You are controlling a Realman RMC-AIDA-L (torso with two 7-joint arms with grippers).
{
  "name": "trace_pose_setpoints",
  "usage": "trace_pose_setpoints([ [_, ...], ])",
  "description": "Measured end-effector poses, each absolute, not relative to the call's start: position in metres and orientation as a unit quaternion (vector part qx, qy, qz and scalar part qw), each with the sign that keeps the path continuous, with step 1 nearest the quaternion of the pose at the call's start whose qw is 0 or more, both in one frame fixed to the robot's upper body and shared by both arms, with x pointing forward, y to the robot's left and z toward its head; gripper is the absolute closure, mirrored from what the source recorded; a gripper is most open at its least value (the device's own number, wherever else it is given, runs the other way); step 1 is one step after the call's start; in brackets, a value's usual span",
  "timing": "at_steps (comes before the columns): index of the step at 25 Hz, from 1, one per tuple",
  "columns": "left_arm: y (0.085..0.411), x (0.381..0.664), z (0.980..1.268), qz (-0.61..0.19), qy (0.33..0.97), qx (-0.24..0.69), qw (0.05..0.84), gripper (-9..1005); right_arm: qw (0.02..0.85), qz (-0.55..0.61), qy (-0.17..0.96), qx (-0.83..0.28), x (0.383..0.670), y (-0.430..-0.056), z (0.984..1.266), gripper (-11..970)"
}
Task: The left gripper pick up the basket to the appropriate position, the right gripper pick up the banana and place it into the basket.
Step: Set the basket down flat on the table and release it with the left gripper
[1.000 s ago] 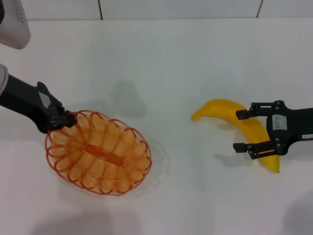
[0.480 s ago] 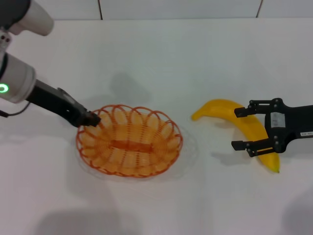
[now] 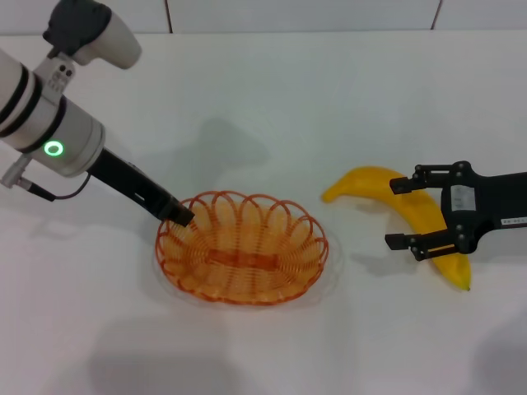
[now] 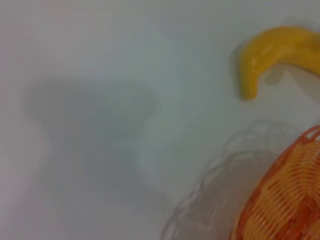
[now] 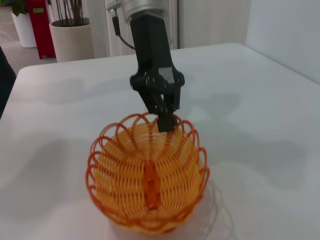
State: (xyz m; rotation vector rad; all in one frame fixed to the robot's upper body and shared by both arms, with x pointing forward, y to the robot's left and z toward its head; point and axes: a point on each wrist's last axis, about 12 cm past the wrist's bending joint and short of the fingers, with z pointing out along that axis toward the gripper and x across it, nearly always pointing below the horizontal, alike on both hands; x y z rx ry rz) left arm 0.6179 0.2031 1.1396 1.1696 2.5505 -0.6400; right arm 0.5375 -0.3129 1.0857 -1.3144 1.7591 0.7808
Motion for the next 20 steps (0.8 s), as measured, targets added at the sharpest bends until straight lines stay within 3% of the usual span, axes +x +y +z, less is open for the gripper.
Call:
trace_pose_setpoints([
  [18,0.2004,0.6202,1.1368,-0.207,0.883,0.401,0.127,923,0.395,0.311,0.69,-0.52,0.5388,-0.31,1.0867,183],
  [20,0.2001,0.6208,1.1375,-0.206,0.882,0.402,0.13,853,0.395,0.311,0.691,-0.52,0.5387,-0.3103,1.0867,184],
])
